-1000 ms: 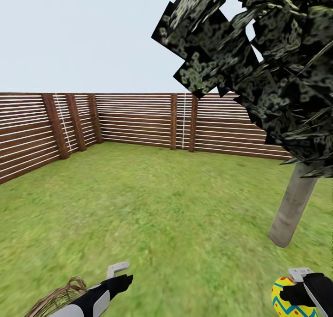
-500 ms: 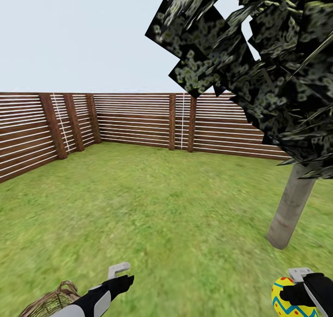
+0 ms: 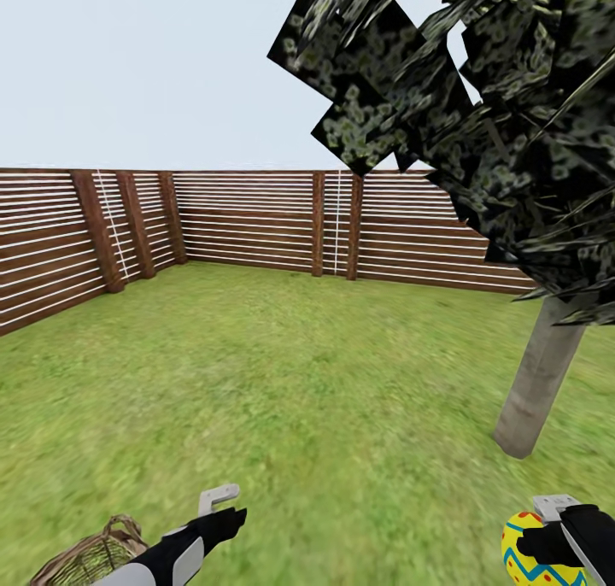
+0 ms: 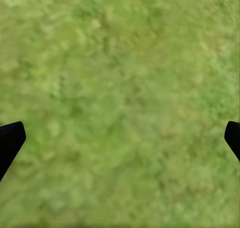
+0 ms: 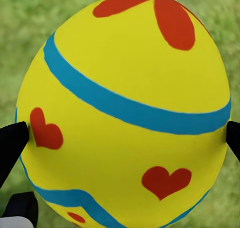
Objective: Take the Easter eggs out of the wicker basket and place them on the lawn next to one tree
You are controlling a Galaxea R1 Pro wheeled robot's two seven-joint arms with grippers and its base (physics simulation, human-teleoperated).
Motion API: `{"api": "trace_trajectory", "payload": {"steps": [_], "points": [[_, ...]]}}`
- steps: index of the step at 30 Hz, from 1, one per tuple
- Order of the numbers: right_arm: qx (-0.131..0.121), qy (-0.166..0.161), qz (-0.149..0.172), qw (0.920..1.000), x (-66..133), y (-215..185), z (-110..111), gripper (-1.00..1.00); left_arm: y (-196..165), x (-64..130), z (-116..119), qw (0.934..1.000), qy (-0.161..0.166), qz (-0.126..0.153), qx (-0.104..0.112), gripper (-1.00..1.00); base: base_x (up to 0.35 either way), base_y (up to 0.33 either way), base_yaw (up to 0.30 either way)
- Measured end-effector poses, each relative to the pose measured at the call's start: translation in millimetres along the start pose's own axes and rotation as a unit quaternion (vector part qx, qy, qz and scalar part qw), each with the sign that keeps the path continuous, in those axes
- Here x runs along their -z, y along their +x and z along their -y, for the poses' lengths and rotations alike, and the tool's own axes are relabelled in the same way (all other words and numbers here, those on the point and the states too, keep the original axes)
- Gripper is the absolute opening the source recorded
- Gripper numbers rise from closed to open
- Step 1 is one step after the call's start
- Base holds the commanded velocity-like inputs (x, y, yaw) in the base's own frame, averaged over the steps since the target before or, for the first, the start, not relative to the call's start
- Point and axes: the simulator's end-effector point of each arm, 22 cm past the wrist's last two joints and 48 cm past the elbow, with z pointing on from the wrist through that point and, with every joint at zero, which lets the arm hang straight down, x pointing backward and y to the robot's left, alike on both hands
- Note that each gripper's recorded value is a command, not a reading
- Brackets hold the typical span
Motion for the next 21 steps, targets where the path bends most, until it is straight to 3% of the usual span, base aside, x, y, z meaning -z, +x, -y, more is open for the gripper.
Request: {"api": "trace_trajectory", "payload": {"steps": [6,21], "points": [[-0.001,0.0,-0.001,1.0,-8.9,4,-2,-1.0,5,-7.3,-4,1.0,-0.001,0.001,0.004,1.0,0.003,-0.096,0.0],[0.001,-0.002,-0.002,1.0,-32.9,14,-10,-1.0,22,-26.3,-6,1.0,0.001,0.0,0.0,1.0,0.0,-0.308,0.0]]}}
